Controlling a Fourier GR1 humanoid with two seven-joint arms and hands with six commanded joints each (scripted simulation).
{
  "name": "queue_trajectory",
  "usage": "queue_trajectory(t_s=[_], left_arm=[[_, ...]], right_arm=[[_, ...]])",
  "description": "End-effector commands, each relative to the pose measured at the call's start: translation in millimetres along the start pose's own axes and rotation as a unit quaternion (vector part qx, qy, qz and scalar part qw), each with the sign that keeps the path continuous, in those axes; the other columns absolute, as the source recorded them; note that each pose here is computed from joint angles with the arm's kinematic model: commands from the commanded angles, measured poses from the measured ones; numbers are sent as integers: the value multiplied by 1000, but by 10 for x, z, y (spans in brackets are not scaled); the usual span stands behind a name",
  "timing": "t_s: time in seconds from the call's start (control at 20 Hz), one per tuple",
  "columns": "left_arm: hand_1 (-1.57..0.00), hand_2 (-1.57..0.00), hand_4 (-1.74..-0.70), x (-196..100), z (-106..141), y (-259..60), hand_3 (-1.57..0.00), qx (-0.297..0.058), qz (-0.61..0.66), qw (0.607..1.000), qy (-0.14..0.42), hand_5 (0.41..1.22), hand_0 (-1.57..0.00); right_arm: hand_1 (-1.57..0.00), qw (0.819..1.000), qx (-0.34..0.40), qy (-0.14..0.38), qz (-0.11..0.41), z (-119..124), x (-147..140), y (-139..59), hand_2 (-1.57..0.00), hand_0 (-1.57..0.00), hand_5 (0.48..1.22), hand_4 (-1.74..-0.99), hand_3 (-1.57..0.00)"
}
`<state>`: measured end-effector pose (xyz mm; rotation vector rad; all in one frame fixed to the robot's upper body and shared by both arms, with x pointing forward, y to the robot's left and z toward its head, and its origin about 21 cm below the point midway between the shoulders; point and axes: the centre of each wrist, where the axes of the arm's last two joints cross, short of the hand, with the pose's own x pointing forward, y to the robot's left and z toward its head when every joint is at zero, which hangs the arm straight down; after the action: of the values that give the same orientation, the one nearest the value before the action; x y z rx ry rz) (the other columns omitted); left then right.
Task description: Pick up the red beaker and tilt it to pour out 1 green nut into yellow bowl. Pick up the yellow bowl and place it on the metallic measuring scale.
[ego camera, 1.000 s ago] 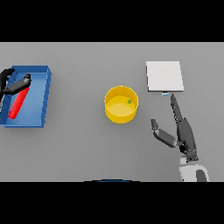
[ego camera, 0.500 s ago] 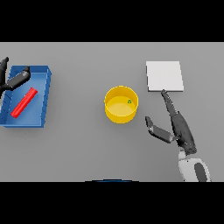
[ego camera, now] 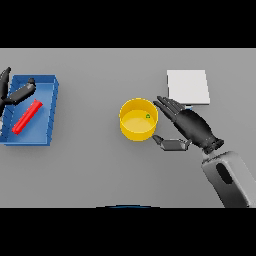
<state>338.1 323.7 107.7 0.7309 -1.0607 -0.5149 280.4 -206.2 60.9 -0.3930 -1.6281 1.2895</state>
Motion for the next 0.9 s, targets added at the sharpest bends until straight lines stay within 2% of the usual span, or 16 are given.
queue_trajectory(t_s=[0.0,0.1,0.25,0.5,0.75,0.85], left_arm=[[-1,-1,-793,32,-7,-2,-1,0,-1,1000,-5,716,-1],[0,0,-795,31,13,-29,0,-3,0,1000,-7,721,0],[0,0,-798,53,-25,-17,0,-2,-2,1000,-8,723,0],[1,1,-796,40,-29,-22,1,2,-1,1000,-10,716,1],[1,1,-795,57,-18,23,1,-2,-4,1000,-10,729,1],[1,1,-796,38,-37,12,1,-3,-9,1000,-9,733,1]], right_arm=[[1,999,18,-12,24,-54,19,-36,1,1,666,-1276,1],[1,997,46,-29,57,-167,51,-89,1,1,662,-1269,1],[1,992,86,-48,72,-329,117,-15,1,1,656,-1274,1],[1,980,147,-67,114,-549,143,-58,1,1,685,-1261,1],[1,969,199,-80,120,-724,134,56,1,1,682,-1243,1],[1,965,216,-72,129,-804,175,126,1,1,679,-1260,1]])
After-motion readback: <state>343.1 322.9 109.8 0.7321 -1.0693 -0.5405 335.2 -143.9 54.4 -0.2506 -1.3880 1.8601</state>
